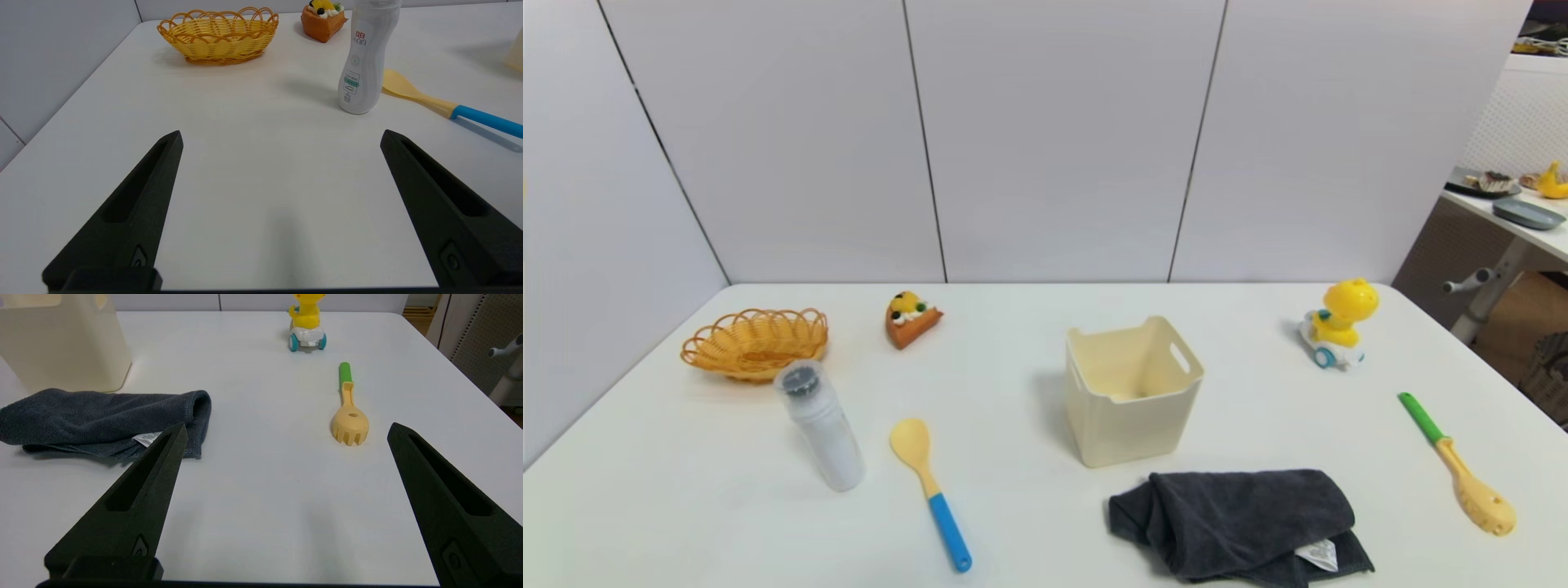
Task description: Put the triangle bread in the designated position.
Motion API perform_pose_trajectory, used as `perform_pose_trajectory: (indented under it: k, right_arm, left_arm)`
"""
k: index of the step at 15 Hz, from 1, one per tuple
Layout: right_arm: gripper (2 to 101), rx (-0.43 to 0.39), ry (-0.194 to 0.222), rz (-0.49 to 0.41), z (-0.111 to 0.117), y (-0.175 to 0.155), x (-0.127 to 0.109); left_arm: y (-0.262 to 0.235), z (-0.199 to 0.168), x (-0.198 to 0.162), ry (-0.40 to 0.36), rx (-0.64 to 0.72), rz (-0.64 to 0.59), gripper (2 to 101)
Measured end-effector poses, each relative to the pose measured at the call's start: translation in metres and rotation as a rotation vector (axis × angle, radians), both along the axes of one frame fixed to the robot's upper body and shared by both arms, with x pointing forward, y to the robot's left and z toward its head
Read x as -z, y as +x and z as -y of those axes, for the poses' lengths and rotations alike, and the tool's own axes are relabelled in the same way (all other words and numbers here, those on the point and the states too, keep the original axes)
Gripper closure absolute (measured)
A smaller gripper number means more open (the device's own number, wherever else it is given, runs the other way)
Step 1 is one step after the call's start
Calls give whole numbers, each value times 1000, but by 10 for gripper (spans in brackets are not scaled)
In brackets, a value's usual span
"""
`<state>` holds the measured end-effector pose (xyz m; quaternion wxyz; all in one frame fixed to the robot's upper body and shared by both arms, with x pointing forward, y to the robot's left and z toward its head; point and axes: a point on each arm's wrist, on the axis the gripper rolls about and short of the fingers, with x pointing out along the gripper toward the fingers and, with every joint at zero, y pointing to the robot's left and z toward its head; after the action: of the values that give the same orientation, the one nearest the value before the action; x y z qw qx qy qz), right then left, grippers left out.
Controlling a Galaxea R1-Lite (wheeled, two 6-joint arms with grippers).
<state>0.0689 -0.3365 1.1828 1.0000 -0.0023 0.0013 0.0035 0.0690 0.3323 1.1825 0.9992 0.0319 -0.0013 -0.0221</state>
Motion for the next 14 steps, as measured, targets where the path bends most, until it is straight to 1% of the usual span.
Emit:
perform_pose_trajectory:
  k: [11, 14]
  right_arm:
    - [52, -1, 0, 0, 0, 0, 0]
    - [52, 0, 0, 0, 0, 0, 0]
  left_arm:
    - [0, 0, 0, 0, 0, 0, 53]
    - [0, 0, 0, -10, -21, -1, 53]
